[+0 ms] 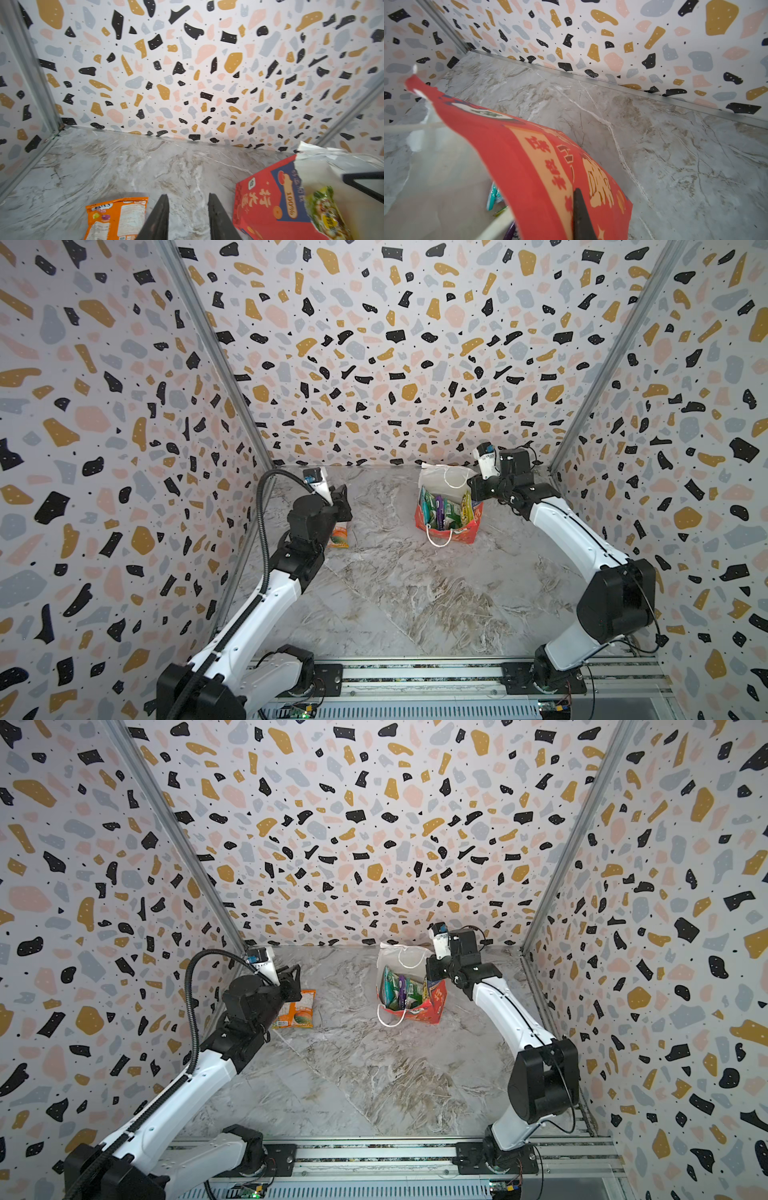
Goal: Take the snacks out of the paper bag
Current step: 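Move the left gripper into the bag while the right gripper holds the rim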
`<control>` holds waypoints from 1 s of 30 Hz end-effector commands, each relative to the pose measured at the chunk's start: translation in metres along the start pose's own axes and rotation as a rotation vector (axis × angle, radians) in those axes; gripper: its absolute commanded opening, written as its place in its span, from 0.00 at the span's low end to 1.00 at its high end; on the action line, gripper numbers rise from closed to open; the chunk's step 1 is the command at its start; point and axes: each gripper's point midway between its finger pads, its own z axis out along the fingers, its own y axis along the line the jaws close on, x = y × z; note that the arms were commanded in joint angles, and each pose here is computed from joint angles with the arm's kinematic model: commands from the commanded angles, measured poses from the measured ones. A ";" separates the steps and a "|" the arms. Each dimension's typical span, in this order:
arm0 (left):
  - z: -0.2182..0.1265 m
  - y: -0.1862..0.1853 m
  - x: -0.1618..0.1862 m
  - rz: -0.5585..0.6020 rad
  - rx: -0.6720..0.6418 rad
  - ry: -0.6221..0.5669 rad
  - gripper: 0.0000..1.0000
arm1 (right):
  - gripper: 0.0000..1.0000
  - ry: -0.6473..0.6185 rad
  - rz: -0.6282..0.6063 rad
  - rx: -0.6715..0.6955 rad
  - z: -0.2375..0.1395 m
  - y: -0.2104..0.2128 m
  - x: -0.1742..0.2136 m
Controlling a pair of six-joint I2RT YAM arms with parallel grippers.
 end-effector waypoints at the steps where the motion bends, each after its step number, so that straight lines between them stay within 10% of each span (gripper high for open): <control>1: -0.019 -0.027 -0.007 0.046 0.089 -0.058 0.33 | 0.00 -0.231 -0.100 -0.072 -0.038 0.035 -0.048; 18: -0.080 -0.199 0.063 0.456 0.655 0.011 0.32 | 0.00 -0.283 -0.075 -0.234 -0.067 0.107 -0.002; 30: -0.053 -0.236 0.083 0.206 0.688 0.132 0.40 | 0.00 -0.303 -0.033 -0.254 -0.072 0.115 -0.003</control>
